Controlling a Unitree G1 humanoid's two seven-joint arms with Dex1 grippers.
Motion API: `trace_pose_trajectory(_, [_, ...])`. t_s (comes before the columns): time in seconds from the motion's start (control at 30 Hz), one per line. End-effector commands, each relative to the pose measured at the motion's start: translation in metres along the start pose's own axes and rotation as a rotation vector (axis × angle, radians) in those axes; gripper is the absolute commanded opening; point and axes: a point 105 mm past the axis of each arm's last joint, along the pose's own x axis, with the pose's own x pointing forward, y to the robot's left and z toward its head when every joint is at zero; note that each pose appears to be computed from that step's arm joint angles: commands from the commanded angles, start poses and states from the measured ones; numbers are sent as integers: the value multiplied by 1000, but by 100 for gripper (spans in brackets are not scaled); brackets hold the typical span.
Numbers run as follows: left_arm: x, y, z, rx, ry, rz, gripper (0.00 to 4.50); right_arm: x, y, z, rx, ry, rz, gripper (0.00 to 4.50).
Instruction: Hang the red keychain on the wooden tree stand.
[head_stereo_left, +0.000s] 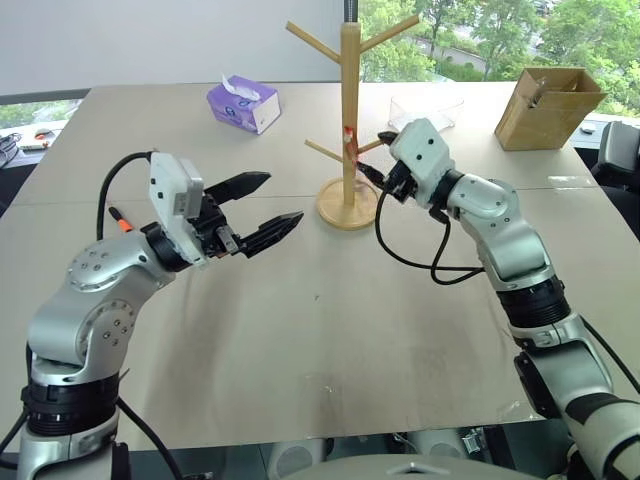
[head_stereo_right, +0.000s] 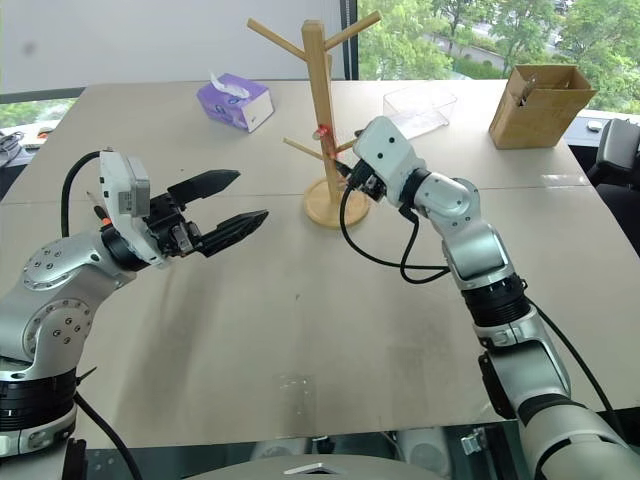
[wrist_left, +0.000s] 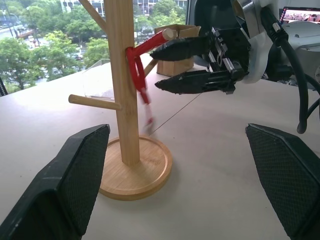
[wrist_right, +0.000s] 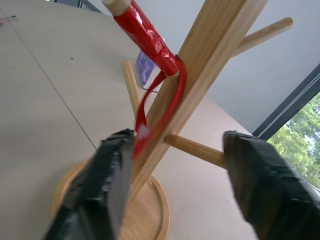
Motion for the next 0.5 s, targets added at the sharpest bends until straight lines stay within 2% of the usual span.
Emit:
trace_pose_trajectory(0.03, [3,7,6,28,-32,77,450,-16,-13,14,27,-77,-60,435])
trace_pose_trajectory(0.17, [5,39,-13,9,-14,339,450,-41,-28,-16,103,-29,-168,435])
trace_pose_trajectory(0.3, [-1,69,-40,-21,-15,635,450,-72,-51,-53,239,14,-367,435])
trace_pose_trajectory(0.5, [-10,81,-80,-70,8,795,450,-102,-71,-99,307,80,-579,435])
